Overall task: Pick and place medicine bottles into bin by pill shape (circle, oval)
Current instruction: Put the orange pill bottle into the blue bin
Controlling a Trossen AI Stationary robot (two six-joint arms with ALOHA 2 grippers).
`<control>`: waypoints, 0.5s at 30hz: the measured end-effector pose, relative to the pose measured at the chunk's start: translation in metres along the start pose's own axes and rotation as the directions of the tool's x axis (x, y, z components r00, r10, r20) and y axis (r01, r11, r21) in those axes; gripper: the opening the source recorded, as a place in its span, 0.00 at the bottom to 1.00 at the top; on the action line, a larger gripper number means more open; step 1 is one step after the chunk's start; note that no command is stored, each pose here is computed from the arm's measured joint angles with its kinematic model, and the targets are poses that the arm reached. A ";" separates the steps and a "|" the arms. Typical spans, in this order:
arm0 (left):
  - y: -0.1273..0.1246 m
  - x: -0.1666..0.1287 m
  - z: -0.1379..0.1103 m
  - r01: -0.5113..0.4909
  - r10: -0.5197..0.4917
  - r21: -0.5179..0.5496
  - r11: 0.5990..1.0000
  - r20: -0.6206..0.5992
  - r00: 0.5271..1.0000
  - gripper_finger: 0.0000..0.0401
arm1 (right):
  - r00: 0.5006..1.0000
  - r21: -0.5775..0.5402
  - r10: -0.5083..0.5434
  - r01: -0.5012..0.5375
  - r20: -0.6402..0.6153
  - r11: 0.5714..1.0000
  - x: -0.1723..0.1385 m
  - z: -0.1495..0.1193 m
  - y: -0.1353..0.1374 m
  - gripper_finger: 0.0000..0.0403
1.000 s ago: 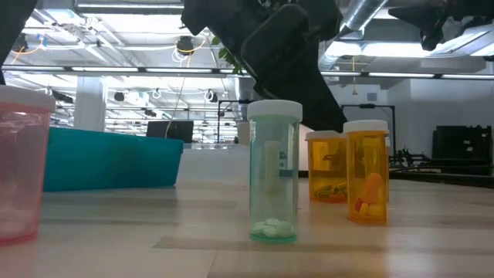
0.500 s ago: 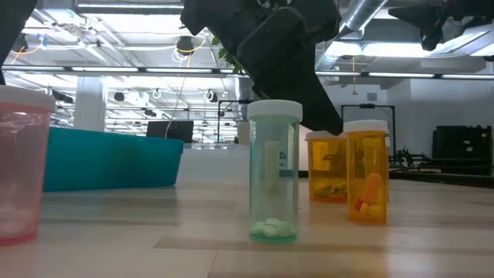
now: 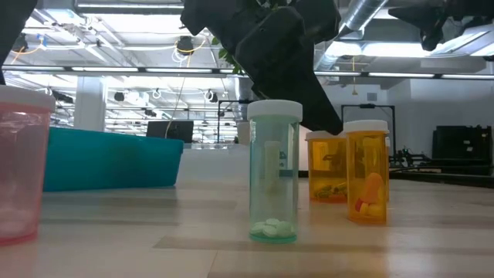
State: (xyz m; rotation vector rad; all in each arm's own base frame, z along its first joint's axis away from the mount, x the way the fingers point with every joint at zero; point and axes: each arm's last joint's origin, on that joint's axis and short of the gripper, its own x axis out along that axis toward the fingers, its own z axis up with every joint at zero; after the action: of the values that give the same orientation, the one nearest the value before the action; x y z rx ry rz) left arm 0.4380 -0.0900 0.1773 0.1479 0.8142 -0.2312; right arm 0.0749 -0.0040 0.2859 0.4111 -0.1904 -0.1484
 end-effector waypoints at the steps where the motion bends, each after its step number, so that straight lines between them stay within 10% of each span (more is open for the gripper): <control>1: 0.000 0.000 0.000 0.002 -0.002 0.000 1.000 0.000 1.000 0.75 | 1.000 0.000 0.000 0.000 0.000 1.000 0.000 0.000 0.000 0.56; 15: -0.005 0.014 -0.001 0.012 -0.012 -0.004 1.000 0.044 0.999 0.75 | 1.000 0.000 0.001 -0.001 0.003 1.000 0.000 0.000 0.000 0.56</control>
State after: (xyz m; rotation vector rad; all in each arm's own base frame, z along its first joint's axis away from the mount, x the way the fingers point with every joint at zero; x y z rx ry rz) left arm 0.4451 -0.0968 0.1663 0.1336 0.7720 -0.2430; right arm 0.0748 -0.0040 0.2861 0.4110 -0.1933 -0.1477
